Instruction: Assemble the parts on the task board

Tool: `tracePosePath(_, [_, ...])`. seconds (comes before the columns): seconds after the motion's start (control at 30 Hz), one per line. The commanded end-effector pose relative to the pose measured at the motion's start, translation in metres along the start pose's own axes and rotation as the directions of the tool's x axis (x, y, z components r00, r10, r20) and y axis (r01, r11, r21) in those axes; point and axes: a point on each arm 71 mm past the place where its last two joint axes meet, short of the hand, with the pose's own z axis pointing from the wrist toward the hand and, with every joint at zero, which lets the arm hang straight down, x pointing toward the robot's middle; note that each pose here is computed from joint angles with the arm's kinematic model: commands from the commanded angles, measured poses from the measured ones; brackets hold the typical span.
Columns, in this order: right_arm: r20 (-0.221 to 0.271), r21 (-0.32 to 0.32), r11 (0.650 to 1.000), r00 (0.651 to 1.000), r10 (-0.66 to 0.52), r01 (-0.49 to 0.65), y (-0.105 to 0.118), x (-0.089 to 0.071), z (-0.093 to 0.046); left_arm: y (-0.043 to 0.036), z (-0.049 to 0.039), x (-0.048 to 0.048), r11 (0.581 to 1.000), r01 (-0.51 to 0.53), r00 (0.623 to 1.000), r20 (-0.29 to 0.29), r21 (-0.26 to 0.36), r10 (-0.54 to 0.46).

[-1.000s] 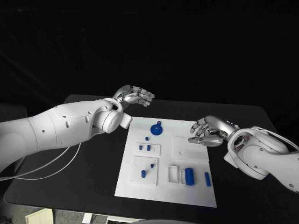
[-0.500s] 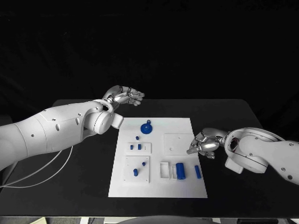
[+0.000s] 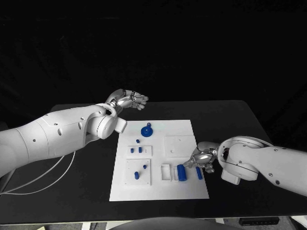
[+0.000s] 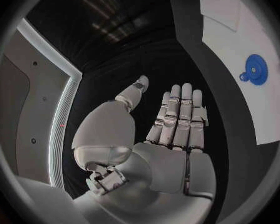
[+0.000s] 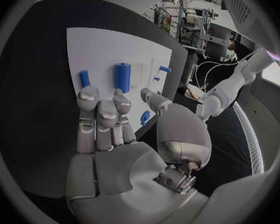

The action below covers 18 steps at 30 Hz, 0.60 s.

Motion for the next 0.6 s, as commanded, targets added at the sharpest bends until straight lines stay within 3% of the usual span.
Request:
tracePosePath(0.03, [-0.016,0.062,0.997,0.999,-0.042,0.043,-0.007,0.007,0.005,-0.0007,-0.0003,0.0055,1.0,0.019,1.0,-0.023,0.01,-0.019])
tracePosePath(0.2, [-0.005,0.072,0.994,0.997,-0.078,0.079,-0.006,0.009,0.011,-0.0005,-0.001,0.0067,1.0,0.021,0.999,-0.032,0.009,-0.021])
tracePosePath(0.6, [-0.043,0.068,0.994,0.995,-0.087,0.09,-0.001,0.024,0.02,0.0004,-0.0032,0.0049,1.0,0.021,0.999,-0.032,0.006,-0.021])
